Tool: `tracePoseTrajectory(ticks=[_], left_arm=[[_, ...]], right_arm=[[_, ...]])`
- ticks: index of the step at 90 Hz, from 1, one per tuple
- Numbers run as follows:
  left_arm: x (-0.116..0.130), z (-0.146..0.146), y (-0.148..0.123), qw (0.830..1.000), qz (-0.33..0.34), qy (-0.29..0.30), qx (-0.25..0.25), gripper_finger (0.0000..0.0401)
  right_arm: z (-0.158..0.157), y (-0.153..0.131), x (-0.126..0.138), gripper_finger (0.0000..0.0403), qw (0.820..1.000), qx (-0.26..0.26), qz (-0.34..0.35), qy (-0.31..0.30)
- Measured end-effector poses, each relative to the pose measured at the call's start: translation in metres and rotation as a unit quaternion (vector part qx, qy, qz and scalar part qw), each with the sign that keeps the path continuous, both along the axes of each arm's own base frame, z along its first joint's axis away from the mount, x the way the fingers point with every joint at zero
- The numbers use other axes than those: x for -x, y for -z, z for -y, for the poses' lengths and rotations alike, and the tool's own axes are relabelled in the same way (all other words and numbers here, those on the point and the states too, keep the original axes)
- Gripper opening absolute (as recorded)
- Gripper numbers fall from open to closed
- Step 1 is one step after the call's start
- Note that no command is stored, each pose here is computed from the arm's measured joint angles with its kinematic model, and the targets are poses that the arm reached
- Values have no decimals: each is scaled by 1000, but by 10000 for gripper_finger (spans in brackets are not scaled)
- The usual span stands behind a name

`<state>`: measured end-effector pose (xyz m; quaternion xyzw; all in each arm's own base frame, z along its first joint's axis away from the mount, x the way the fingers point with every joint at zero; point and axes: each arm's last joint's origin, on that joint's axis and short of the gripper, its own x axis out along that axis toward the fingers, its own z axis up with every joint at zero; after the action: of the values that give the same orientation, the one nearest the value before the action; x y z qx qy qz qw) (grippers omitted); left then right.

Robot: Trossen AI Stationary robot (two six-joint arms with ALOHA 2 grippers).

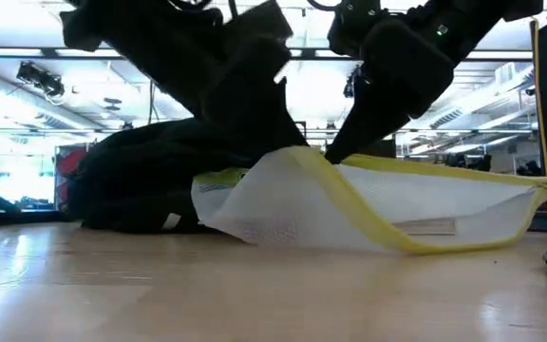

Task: Unpack backpack
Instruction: Remove the deck of cards from the zip lock bag

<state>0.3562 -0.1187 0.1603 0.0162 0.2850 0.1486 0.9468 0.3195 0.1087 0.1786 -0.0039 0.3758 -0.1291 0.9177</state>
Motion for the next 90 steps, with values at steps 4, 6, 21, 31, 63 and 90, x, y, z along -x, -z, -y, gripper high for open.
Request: tracePoseTrajectory(ticks=[4, 6, 21, 31, 63, 90], left_arm=[[-1, -3, 0, 1000, 0, -5, 7, 210], [-1, -5, 0, 1000, -1, -6, 11, 210], [-4, -13, 7, 1000, -21, -2, 17, 201], [-6, -15, 13, 999, -39, 21, 17, 162], [-11, -14, 14, 997, -40, 65, -4, 2], [-20, 2, -7, 995, -13, 63, -71, 0]], right_arm=[[0, 0, 0, 18, 1000, 1, 0, -1], [0, 0, 0, 18, 1000, 1, 0, -2], [0, 0, 0, 22, 1000, 1, 0, -2], [0, 0, 0, 25, 1000, -2, -1, -4], [-11, 2, 5, 30, 999, -15, -18, -34], [-39, 2, 17, 46, 996, -21, -21, -86]])
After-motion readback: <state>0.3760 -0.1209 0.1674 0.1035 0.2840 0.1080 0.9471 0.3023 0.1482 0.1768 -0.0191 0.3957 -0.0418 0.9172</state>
